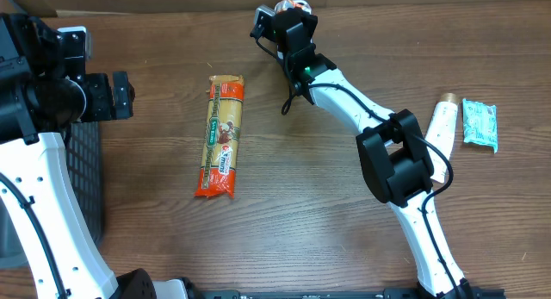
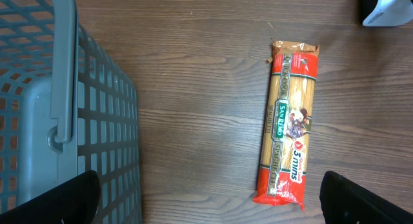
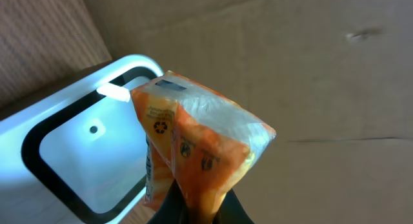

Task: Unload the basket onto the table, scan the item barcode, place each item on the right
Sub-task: 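Hold the Kleenex pack in front of the scanner window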

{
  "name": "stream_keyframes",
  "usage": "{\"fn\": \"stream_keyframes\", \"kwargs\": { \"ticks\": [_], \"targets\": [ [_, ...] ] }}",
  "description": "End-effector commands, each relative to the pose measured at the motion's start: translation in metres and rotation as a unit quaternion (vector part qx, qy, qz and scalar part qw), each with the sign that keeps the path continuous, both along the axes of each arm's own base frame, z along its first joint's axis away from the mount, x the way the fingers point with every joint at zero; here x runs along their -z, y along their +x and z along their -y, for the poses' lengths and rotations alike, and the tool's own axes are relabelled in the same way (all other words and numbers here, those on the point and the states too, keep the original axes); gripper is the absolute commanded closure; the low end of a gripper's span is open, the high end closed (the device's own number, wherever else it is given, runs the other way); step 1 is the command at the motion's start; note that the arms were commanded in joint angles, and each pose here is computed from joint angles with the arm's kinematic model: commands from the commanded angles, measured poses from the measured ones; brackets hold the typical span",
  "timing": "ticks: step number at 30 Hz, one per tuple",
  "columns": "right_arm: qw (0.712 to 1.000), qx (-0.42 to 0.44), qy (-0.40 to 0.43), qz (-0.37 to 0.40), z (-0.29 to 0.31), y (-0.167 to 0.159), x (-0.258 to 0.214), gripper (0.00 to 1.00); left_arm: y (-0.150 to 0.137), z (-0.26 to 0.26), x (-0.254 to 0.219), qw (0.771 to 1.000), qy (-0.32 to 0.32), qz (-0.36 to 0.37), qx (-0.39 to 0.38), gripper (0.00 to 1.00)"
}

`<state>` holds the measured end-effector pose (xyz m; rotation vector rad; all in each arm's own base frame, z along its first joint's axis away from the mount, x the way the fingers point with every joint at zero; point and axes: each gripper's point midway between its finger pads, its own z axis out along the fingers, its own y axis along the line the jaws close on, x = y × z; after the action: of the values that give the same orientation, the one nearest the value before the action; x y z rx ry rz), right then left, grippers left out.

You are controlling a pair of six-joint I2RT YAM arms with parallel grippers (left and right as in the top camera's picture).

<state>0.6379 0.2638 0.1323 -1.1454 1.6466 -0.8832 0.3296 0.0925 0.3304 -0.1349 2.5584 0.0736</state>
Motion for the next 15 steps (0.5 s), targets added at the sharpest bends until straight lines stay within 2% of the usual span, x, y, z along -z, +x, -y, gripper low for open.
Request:
{"fn": "stream_keyframes", "kwargs": {
  "ticks": [1, 15],
  "targets": [
    [1.000, -0.006, -0.003, -0.007, 0.003, 0.004, 0.011, 0.96, 0.002, 0.003, 0.003, 1.000, 0.000, -0.003, 0.012, 0.00],
    [0.999, -0.015, -0.006, -0.028, 0.010, 0.005, 0.021, 0.96, 0.002, 0.003, 0.003, 1.000, 0.000, -0.003, 0.012, 0.00]
  ]
}}
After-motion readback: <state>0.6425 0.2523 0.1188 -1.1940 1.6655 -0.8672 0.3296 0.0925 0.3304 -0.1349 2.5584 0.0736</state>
